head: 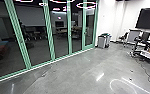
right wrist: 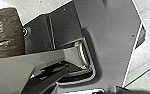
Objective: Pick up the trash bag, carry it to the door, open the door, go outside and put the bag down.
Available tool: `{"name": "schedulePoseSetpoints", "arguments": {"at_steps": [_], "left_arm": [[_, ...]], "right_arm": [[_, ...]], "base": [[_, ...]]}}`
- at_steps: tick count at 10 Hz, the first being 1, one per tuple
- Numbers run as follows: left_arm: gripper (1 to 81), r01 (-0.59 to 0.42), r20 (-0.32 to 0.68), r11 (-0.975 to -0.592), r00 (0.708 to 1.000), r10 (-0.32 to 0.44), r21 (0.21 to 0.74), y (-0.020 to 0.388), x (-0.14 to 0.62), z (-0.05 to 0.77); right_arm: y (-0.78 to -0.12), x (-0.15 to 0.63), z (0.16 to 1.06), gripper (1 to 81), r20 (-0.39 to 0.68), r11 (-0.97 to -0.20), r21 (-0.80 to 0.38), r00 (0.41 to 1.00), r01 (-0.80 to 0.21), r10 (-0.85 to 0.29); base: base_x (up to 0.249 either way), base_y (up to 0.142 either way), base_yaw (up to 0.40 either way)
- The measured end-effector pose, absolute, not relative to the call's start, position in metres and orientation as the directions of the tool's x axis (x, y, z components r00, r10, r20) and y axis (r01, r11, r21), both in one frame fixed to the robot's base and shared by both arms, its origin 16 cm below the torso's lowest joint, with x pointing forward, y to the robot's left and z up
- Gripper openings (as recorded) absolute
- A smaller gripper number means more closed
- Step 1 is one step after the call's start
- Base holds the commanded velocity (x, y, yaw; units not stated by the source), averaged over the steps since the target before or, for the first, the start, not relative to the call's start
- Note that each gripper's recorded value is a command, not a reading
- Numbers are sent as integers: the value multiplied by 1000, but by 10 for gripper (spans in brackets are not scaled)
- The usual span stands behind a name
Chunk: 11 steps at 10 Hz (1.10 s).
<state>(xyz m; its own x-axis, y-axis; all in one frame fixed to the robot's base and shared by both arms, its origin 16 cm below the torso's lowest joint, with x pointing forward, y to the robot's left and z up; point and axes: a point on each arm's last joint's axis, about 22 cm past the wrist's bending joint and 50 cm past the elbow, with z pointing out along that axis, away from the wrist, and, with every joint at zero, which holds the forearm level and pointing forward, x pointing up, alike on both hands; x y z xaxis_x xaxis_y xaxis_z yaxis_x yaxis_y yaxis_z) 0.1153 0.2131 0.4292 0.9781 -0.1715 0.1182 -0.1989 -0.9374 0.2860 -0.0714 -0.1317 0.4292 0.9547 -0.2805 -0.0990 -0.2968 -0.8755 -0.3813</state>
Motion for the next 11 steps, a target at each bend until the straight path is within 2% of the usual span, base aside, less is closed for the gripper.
{"name": "schedulePoseSetpoints", "arguments": {"at_steps": [8, 11], "left_arm": [[10, -201, 136, -938, 976, -169, 281, 212, 130, 430], [10, -195, 92, -937, 980, -176, 291, 215, 93, 427]], "right_arm": [[-129, -55, 429, 811, -83, -875, -388, 957, -288, -278], [-126, -91, 430, 811, -124, -876, -380, 955, -298, -270]], "base": [[-10, 0, 0], [0, 0, 0]]}}
